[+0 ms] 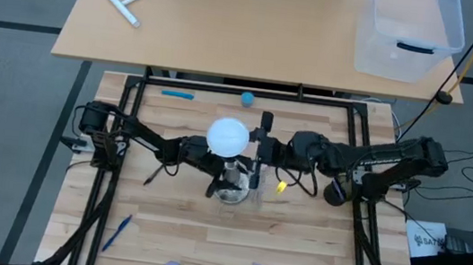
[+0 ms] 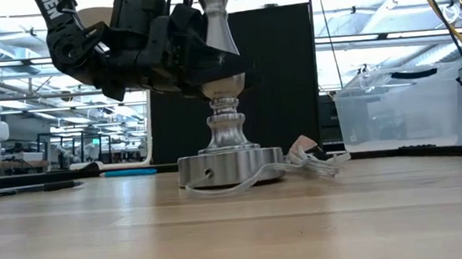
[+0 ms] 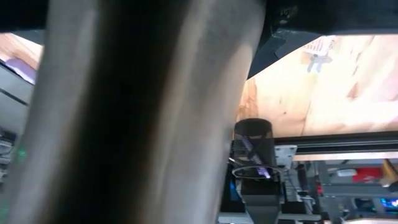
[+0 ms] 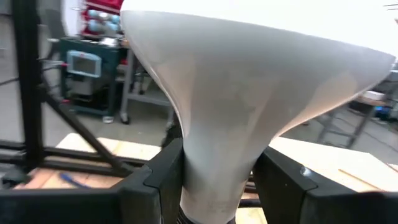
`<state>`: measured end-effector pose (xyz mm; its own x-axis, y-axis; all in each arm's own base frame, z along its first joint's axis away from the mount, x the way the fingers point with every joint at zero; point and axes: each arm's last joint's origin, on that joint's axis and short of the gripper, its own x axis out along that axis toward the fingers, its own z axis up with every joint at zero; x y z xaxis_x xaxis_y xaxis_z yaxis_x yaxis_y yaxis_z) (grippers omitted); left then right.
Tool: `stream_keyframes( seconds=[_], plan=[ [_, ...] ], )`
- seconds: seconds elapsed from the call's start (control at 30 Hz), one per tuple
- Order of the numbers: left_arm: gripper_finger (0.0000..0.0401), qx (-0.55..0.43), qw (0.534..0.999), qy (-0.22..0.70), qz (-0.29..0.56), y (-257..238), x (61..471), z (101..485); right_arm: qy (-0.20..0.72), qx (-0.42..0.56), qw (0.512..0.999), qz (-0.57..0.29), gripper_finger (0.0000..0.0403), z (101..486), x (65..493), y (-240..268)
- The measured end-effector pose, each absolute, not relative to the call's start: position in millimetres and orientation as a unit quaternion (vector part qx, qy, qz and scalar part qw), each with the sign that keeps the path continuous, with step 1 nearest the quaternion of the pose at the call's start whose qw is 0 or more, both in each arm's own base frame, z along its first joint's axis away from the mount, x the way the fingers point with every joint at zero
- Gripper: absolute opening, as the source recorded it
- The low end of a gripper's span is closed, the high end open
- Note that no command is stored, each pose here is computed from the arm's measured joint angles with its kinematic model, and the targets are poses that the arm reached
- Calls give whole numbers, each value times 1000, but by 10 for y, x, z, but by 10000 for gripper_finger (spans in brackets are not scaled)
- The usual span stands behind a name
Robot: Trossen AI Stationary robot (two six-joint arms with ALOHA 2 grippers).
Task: Screw lightbulb
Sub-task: Remove the lightbulb from the lamp
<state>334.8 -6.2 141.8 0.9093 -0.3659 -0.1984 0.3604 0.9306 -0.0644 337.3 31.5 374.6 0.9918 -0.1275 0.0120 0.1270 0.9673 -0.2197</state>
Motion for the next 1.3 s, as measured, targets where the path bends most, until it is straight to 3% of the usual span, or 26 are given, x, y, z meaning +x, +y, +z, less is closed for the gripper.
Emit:
stream_keyframes(
  seconds=[0.33, 0.7, 0.87, 1.3],
  plan=[
    [258, -21, 972, 119, -200, -39, 3339, 1391, 14, -94, 995, 27, 166, 3781, 3303, 80],
    [258, -18, 973, 127, -193, -19, 3333, 1373, 34, -67, 997, 18, 295, 3955, 2980, 81],
    [258, -19, 976, 129, -176, -10, 3335, 1370, 72, -74, 994, 42, 319, 3968, 2809, 209],
    [258, -21, 980, 130, -149, 7, 3338, 1368, 105, -95, 982, -125, 315, 3952, 2521, 730]
  ],
)
